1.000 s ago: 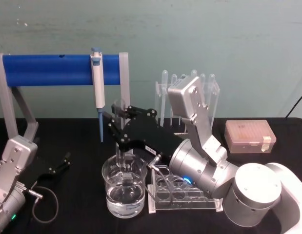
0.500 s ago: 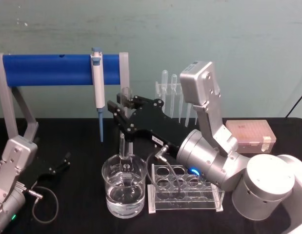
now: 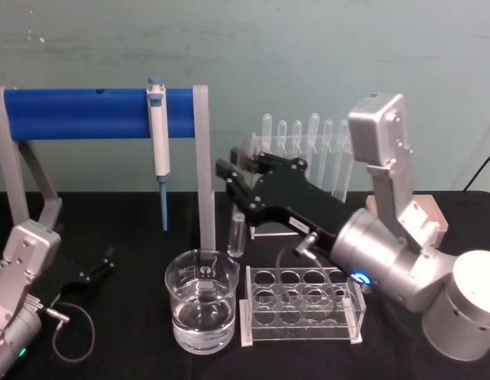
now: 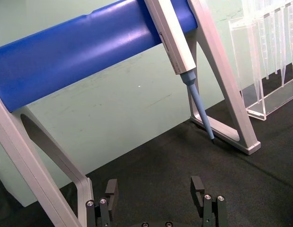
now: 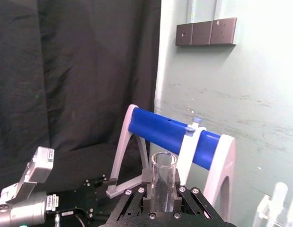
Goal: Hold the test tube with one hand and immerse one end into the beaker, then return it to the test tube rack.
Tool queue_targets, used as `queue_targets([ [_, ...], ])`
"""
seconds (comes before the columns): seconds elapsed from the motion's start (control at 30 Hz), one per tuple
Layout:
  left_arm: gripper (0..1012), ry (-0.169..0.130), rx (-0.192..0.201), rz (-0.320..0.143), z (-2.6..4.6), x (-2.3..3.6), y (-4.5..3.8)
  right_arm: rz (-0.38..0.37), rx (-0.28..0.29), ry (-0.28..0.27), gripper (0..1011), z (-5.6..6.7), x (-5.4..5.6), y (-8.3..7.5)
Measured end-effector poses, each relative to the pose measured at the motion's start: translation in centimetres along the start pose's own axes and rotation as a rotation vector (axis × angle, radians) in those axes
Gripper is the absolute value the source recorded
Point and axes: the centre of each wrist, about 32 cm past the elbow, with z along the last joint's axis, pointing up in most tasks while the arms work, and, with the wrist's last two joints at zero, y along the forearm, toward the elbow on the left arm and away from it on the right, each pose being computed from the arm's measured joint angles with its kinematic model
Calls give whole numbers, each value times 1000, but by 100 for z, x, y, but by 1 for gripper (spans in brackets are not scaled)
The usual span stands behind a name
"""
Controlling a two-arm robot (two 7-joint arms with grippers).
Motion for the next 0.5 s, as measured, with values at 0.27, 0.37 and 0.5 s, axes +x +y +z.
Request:
queue_targets([
  [0.27, 1000, 0, 0, 0, 0, 0, 0, -35, 1, -16, 224, -11, 69, -239],
  [0.37, 1000, 0, 0, 0, 0, 0, 0, -48, -6, -26, 224, -34, 90, -315],
  [0.5, 1000, 0, 0, 0, 0, 0, 0, -66, -16, -35, 224, -74, 118, -388],
])
